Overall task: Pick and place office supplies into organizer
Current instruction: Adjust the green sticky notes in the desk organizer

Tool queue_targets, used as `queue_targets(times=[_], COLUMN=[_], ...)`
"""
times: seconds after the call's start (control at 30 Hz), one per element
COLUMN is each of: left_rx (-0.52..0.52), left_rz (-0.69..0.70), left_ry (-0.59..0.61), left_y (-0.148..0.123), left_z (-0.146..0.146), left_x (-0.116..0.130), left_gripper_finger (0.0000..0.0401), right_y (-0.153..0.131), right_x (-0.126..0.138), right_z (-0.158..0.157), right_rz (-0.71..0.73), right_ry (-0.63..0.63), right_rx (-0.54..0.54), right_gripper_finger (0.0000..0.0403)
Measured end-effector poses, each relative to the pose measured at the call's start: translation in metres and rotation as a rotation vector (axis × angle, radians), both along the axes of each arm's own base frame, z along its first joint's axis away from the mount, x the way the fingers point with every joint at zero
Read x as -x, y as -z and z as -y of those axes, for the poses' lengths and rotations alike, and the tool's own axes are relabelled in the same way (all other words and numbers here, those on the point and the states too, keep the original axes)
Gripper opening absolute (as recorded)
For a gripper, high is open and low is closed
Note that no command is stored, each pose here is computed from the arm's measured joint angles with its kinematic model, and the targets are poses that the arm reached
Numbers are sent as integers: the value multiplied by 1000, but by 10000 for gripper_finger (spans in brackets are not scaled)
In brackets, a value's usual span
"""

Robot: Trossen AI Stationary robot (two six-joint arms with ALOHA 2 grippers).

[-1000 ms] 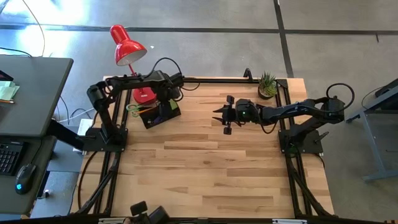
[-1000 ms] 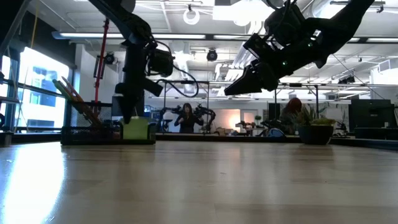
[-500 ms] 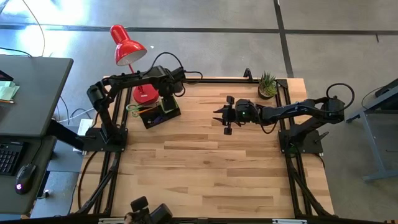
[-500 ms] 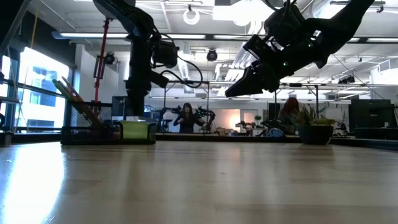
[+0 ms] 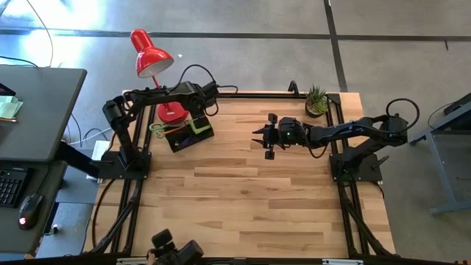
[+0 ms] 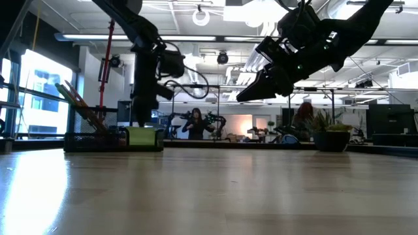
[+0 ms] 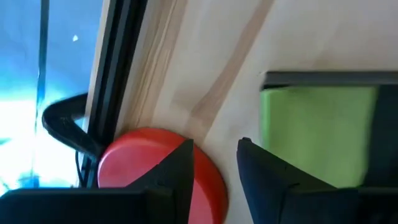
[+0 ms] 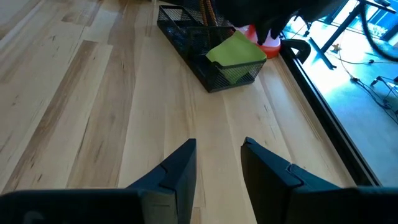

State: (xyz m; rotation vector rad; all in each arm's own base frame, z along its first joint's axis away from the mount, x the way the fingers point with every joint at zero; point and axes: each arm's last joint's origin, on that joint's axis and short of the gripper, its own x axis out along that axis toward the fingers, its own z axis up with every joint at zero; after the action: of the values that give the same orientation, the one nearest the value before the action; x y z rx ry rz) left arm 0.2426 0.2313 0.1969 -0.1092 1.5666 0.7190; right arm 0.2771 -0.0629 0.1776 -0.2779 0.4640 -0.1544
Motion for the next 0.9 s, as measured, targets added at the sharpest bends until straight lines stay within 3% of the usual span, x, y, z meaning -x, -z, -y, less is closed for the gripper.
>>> queue_targets(times=[0.13, 0.33, 0.67, 0.9], left_rx=[21, 175, 48, 75], left_rz=[-22, 84, -35, 30], left_ry=[1, 70, 34, 57], left_y=[9, 10, 9, -2], left_z=[3, 8, 6, 8], left_x=[5, 2, 4, -6], left_gripper_finger=[99, 90, 85, 85], right_y=[0, 0, 0, 0], right_x=[0, 0, 0, 0], right_z=[0, 0, 0, 0], right_rz=[0, 1, 0, 0], right_ry=[-1, 0, 1, -1], right_rx=[2, 1, 0, 3], right_gripper_finger=[117, 117, 117, 117])
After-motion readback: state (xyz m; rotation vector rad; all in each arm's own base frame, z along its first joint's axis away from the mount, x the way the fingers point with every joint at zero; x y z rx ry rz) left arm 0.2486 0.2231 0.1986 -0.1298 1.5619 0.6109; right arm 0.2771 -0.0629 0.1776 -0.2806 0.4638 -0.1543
